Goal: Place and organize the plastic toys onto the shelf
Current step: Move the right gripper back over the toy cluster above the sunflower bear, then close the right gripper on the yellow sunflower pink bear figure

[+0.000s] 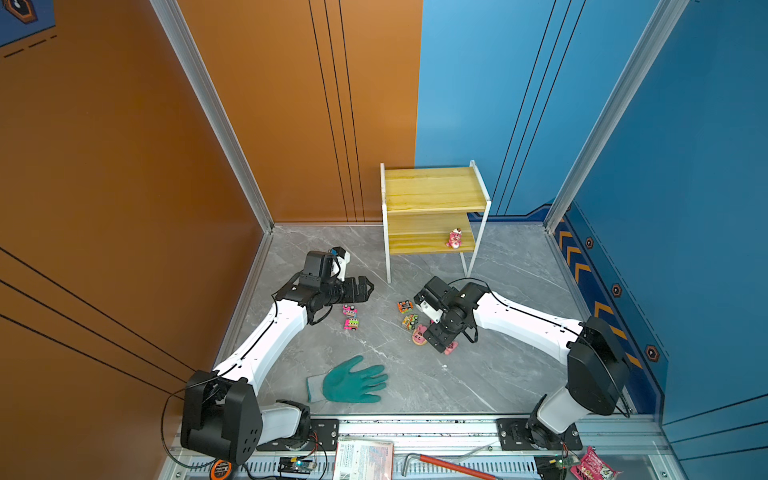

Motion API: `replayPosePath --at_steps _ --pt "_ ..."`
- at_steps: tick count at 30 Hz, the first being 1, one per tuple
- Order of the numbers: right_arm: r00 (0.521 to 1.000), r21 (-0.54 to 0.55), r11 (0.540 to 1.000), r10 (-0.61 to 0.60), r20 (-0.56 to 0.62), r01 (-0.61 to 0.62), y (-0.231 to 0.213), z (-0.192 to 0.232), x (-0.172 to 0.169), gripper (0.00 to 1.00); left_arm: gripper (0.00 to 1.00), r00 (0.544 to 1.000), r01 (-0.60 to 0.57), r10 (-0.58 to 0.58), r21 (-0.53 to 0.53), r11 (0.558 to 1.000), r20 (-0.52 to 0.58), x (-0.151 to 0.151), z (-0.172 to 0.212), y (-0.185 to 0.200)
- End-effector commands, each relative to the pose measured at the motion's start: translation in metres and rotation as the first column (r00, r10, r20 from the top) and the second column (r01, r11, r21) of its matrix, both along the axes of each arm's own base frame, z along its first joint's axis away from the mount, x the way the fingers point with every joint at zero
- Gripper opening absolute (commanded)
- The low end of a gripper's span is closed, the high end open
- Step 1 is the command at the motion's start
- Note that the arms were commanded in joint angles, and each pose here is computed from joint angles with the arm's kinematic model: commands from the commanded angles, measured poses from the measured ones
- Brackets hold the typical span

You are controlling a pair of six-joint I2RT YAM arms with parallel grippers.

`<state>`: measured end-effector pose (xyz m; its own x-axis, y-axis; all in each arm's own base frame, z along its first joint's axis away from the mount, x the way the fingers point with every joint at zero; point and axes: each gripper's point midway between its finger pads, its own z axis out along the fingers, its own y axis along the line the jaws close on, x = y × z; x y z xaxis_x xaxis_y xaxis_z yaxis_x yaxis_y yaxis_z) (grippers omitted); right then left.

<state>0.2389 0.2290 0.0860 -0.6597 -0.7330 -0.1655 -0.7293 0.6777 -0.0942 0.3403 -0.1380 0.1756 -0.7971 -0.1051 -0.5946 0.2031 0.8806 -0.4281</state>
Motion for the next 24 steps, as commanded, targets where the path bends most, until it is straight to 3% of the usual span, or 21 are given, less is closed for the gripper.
replayPosePath --at_steps 1,7,24 --pt "0.994 -0.084 0.994 0.063 -0.09 -0.071 -0.007 -0.011 -0.014 0.94 0.99 0.999 0.025 -0.025 0.006 1.0 0.022 -0.002 0.01 -0.003" --pt "0.991 -0.157 0.984 0.071 -0.114 -0.089 -0.013 -0.029 -0.011 0.95 0.99 0.999 0.028 -0.028 0.0 1.0 0.018 -0.003 0.009 -0.003" --pt "0.98 -0.19 0.98 0.017 -0.201 -0.056 -0.022 -0.061 0.002 0.91 0.99 0.999 0.037 -0.037 -0.015 0.999 0.005 -0.003 0.008 -0.007"
